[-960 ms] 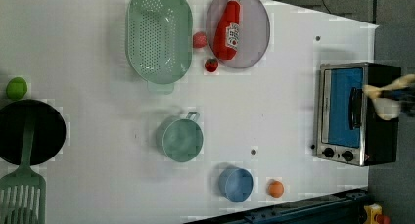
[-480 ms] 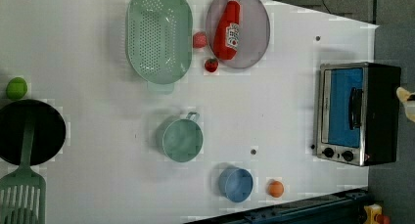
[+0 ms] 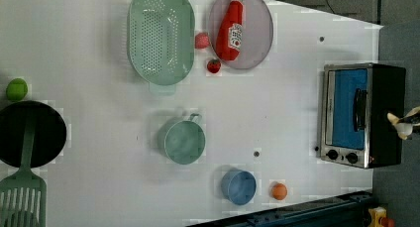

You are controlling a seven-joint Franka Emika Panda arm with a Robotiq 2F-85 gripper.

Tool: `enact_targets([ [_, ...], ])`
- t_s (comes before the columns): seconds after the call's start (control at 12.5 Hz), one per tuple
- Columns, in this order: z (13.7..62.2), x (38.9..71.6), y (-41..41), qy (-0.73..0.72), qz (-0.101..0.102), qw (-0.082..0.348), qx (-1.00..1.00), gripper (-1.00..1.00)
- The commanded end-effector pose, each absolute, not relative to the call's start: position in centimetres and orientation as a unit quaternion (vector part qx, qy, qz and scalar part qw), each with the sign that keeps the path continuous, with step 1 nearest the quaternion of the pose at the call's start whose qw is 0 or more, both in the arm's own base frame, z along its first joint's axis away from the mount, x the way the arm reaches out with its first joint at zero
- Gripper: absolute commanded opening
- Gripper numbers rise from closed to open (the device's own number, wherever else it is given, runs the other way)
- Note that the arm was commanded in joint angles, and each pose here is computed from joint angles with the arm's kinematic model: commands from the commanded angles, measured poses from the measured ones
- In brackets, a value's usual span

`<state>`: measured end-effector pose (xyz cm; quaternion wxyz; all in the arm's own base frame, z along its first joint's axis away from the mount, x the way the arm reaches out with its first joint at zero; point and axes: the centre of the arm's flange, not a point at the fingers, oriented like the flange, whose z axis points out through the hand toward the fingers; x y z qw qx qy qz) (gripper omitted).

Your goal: Pick banana from table and place on oven.

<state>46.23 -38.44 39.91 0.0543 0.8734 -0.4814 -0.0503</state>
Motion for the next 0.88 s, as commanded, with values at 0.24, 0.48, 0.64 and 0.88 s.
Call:
enact_targets([
  [0.24,43.0,50.5,-37.3,-0.355,-0.004,0.079,0.931,-0.01],
  [0.48,42.5,50.6,-37.4,-0.352,-0.003,0.082,0.932,0.66],
  [0.64,43.3,50.9,-37.0,-0.348,0.001,0.08,0.934,1.0],
  [0.88,47.1,52.4,-32.0,-0.313,-0.005,0.056,0.948,1.0],
])
